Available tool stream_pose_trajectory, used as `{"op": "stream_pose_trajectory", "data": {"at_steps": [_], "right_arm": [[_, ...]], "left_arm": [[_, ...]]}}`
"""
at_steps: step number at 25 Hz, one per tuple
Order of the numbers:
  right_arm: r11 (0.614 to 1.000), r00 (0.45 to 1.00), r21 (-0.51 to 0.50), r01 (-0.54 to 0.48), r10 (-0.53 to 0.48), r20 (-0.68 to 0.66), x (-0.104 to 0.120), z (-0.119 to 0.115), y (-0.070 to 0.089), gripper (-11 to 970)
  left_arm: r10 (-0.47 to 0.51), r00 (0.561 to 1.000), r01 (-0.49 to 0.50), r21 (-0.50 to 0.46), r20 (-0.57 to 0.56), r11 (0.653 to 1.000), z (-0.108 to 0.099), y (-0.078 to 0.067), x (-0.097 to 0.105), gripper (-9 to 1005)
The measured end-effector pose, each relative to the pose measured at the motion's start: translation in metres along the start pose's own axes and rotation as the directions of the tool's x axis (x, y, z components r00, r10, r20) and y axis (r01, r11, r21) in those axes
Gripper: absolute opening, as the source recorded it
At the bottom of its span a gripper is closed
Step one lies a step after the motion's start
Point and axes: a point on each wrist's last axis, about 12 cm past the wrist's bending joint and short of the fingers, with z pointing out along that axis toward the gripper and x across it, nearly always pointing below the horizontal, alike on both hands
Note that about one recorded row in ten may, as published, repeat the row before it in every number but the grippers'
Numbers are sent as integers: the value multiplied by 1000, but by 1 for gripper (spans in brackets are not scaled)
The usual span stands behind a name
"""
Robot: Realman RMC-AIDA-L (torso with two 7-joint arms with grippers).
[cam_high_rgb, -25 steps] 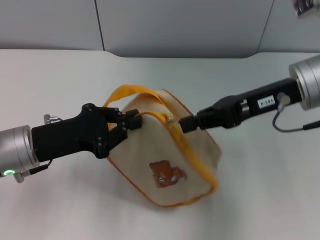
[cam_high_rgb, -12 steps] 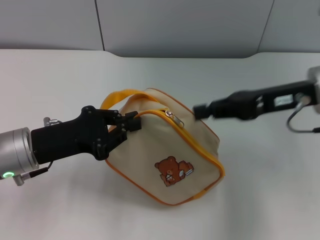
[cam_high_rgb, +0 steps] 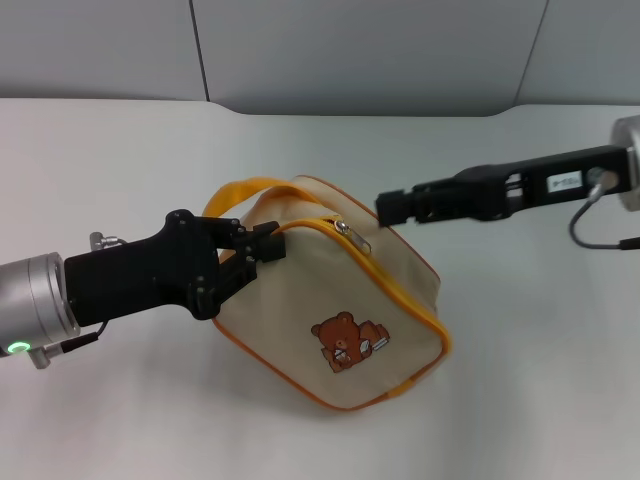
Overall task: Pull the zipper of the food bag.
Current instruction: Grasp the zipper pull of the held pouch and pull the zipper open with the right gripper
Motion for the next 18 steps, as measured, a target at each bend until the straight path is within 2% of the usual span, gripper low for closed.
{"op": "stream_pose_trajectory", "data": {"at_steps": [8,18], "right_arm": [[1000,997,24,8,-7,-72,-5,16,-2,318],[998,990,69,-6,15,-140,-4,23,-6,215]], "left_arm": [[1,1000,-1,13,5,1000,3,0,-2,71],[-4,1000,4,22,9,1000,6,0,-3,64]]}}
